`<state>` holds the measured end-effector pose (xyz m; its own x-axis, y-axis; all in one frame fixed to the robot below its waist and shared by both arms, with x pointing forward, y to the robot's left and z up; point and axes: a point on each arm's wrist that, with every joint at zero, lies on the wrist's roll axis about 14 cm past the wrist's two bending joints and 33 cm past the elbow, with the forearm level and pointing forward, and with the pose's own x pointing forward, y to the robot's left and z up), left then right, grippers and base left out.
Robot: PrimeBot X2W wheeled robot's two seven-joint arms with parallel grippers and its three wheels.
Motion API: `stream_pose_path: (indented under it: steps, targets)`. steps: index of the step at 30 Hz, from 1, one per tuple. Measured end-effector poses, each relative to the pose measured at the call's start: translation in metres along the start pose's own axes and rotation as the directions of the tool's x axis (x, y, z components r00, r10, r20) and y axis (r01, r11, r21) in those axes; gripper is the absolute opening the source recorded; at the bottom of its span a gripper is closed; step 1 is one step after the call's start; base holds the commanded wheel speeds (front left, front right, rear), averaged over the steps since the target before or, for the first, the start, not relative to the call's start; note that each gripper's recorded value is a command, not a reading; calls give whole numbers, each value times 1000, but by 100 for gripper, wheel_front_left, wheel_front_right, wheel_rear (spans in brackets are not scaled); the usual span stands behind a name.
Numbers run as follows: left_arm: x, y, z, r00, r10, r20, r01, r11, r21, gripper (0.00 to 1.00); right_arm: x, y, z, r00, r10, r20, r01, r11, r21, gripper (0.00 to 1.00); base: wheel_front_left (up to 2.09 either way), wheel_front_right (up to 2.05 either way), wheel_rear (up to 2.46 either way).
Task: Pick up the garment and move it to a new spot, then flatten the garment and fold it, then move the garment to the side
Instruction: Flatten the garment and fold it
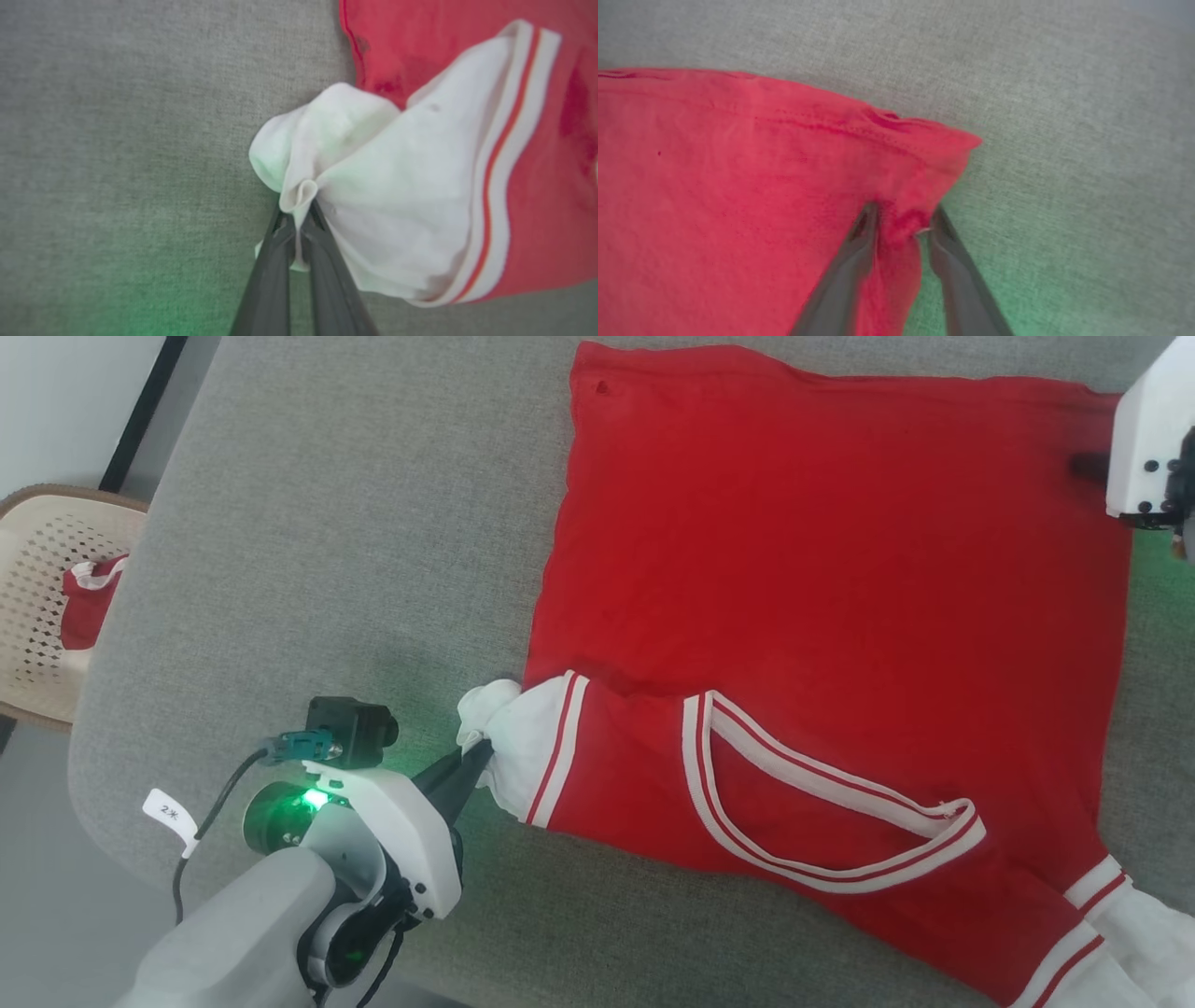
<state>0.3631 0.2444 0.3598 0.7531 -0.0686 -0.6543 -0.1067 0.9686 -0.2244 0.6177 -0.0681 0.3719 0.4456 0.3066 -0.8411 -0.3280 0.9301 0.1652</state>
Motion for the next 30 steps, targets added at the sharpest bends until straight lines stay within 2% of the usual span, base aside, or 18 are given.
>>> stream_pose_path:
  steps: [7, 16, 25, 30]
  targets:
    - [5, 1, 2, 1000, 1, 10, -1, 1000, -11, 0, -10, -1, 0, 999, -10, 31, 11, 999, -32, 0, 0, 0, 0]
    - [5, 5, 15, 999, -2, 35, 1, 1000, 27, 0, -49, -14, -20, 999, -25, 32, 28, 994, -102, 0, 0, 0, 0]
    - [4, -4, 29, 998, -33, 49, 28, 996, 87, 0, -107, -37, -62, 999, -15, 44, 21, 992, -122, 0, 0, 0, 0]
    - [6, -20, 35, 996, -78, 50, 71, 990, 125, 0, -135, -48, -102, 1000, -4, 23, 6, 995, -96, 0, 0, 0, 0]
